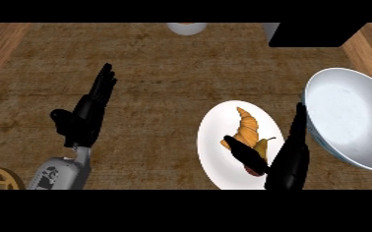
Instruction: Pick the croissant from the plate and place it in the bowl
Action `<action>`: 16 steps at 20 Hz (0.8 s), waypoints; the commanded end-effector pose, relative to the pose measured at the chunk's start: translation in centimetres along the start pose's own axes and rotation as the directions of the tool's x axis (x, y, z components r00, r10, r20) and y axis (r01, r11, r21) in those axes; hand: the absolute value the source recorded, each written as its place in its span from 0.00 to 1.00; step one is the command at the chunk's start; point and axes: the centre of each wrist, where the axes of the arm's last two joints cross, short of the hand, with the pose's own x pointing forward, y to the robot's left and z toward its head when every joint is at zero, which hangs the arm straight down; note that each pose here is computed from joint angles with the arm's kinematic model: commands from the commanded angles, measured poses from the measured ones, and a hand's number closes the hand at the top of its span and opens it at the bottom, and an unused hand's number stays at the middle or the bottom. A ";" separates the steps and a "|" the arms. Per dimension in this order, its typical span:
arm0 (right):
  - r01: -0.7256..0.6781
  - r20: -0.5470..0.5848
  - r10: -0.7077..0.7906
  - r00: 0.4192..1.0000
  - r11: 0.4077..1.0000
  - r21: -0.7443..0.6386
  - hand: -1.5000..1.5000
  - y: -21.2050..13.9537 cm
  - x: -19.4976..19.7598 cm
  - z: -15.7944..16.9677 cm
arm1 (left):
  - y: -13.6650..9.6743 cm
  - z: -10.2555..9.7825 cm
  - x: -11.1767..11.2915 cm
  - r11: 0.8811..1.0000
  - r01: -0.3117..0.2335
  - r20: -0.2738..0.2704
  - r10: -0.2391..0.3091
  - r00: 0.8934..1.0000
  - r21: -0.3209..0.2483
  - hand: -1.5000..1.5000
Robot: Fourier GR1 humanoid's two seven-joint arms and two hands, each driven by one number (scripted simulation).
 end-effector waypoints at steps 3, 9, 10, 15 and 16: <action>-0.101 -0.145 0.114 0.983 0.990 0.098 0.00 -0.4 1.6 0.3 | -0.9 -0.5 0.5 1.000 0.001 -0.008 -0.001 1.000 -0.009 0.50; -0.073 -0.132 0.094 0.987 0.986 0.150 0.00 1.4 2.3 1.9 | -0.7 -0.2 -1.1 1.000 -0.008 0.001 0.008 1.000 -0.013 0.50; -0.044 -0.142 0.063 0.988 0.990 0.135 0.00 2.1 -1.4 3.5 | -1.0 0.4 -0.8 1.000 0.005 0.010 -0.005 1.000 -0.005 0.50; 0.029 -0.119 -0.012 0.993 0.990 0.141 0.00 1.0 1.2 3.5 | -1.5 -0.3 -0.2 1.000 0.004 -0.016 -0.004 1.000 -0.018 0.50; 0.058 -0.093 -0.047 0.995 0.991 0.119 0.00 0.5 -0.1 2.7 | 0.2 -0.7 0.0 1.000 -0.012 0.008 0.012 1.000 -0.011 0.50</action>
